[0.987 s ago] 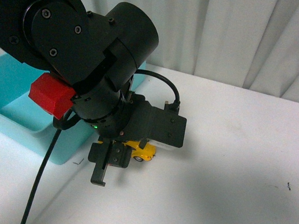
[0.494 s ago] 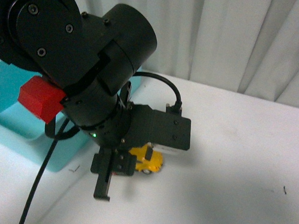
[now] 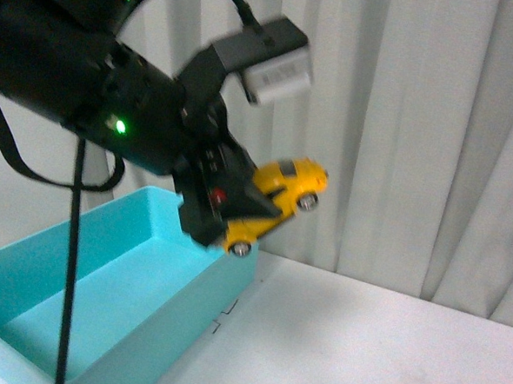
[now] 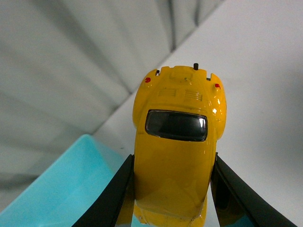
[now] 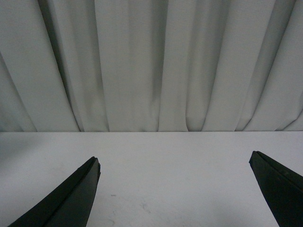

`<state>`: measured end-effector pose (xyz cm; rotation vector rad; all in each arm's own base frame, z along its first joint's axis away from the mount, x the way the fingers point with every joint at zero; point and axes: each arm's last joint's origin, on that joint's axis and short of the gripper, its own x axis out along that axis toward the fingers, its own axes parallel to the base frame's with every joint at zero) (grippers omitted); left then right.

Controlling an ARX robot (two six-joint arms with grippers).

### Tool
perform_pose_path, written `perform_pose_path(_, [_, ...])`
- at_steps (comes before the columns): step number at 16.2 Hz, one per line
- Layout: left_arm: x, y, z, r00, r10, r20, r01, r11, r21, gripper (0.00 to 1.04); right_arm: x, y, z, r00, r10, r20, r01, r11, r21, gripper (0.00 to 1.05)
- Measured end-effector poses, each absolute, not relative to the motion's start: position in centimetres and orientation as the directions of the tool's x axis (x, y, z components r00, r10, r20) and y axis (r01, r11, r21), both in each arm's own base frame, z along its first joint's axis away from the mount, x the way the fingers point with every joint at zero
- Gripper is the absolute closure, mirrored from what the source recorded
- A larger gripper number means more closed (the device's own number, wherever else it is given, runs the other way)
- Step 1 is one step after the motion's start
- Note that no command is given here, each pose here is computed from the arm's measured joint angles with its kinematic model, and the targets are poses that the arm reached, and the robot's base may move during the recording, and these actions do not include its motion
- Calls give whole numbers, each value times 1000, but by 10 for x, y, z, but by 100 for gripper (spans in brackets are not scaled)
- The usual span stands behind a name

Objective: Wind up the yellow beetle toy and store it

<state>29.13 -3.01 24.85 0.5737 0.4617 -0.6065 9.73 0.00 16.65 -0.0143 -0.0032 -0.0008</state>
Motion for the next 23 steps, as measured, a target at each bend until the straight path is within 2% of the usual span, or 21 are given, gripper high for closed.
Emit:
perform_pose_path(2, [292,4,263,813,-303,-497,507,787,351,65,97,0,167,1000,-1,3,1,1000,-14,6])
perform_pose_path(3, [293,23,262,840,-212,-499,421,835,354,65,97,0,167,1000,-1,3,1,1000,-14,6])
perform_pose_path(5, [296,54,256,863,-59,-501,264,899,349,65,97,0,167,1000,-1,3,1,1000,-14,6])
perform_pose_path(7, [302,72,237,842,93,-531,124,925,358,65,97,0,167,1000,-1,3,1,1000,-14,6])
perform_pose_path(9, [310,77,198,780,159,-605,71,939,337,65,97,0,167,1000,-1,3,1,1000,-14,6])
perform_pose_path(14, [323,78,149,725,228,-650,-3,945,327,65,97,0,167,1000,-1,3,1,1000,-14,6])
perform_pose_path(20, [328,69,124,707,242,-665,-11,943,332,65,97,0,167,1000,-1,3,1,1000,-14,6])
perform_pose_path(23, [325,70,102,641,257,-724,-12,946,325,65,97,0,167,1000,-1,3,1,1000,-14,6])
